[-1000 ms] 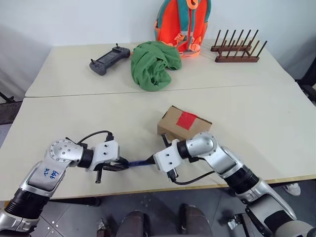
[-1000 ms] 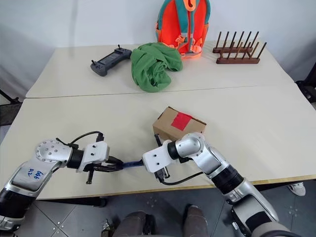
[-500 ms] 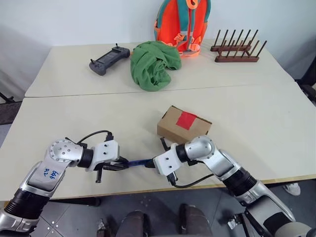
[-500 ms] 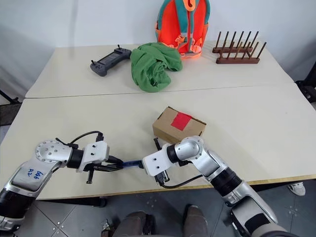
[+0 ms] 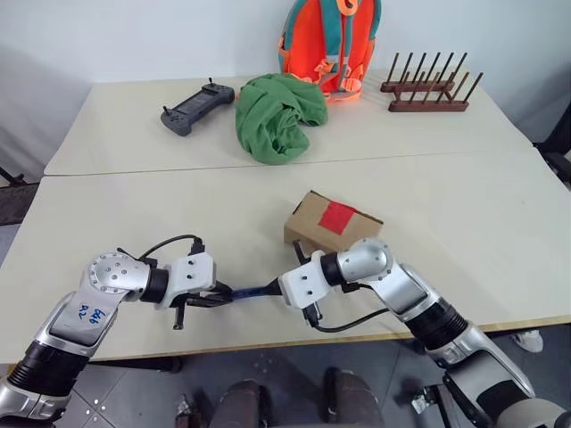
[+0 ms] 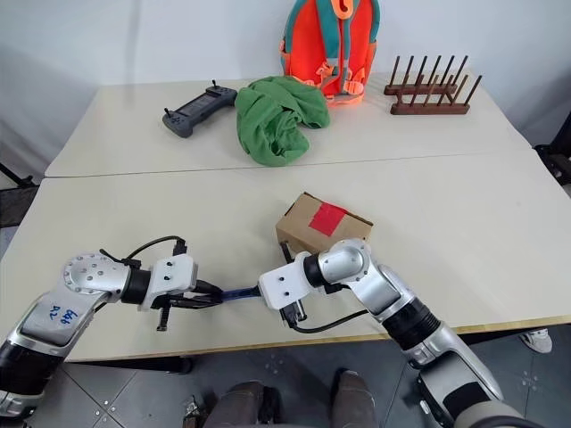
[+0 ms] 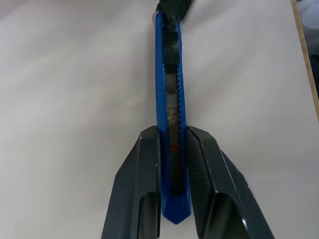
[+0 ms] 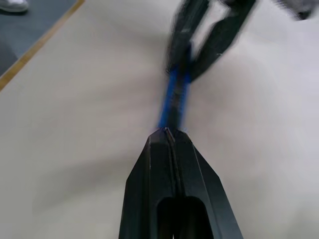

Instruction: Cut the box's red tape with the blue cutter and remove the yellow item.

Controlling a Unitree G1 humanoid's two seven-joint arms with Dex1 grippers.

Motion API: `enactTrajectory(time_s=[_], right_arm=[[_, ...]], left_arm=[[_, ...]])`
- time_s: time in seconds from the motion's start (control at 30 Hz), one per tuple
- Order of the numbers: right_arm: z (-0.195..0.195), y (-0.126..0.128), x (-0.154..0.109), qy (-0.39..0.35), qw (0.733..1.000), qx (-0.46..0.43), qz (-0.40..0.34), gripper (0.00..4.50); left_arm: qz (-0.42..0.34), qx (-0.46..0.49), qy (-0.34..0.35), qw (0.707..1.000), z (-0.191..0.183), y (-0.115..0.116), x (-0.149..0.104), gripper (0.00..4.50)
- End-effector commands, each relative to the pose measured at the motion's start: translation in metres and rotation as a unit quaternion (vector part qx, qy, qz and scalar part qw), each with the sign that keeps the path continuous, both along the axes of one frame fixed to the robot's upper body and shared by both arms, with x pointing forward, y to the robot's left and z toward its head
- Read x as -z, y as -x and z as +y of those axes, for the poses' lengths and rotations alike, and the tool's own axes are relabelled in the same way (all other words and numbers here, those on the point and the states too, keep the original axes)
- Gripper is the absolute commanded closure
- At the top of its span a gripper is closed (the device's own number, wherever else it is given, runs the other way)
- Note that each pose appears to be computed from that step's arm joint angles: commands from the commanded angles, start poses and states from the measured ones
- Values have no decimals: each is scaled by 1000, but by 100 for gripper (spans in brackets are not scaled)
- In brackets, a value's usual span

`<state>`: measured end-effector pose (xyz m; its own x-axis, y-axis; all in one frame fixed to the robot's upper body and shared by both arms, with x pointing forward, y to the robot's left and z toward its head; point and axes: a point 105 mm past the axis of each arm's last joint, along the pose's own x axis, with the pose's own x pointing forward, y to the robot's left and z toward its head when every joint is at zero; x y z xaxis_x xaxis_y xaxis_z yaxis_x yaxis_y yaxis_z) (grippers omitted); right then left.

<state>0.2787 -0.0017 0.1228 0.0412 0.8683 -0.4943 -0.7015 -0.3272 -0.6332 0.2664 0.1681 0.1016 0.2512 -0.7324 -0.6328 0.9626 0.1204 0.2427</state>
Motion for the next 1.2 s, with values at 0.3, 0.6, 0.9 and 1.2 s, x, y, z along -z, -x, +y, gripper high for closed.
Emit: enactTrajectory(time_s=[0.3, 0.6, 0.9, 1.2], right_arm=[[-2, 10, -1, -5, 1000, -11, 7, 449], [-1, 3, 14, 4, 1000, -5, 17, 449], [7, -3, 19, 2, 1000, -9, 17, 449], [14, -5, 7, -15, 1000, -18, 7, 449]], left_arm=[[25, -18, -22, 999, 6, 3, 18, 409], [25, -21, -21, 999, 7, 2, 18, 409], [23, -22, -18, 999, 7, 3, 18, 409], [24, -19, -16, 999, 5, 4, 18, 409]])
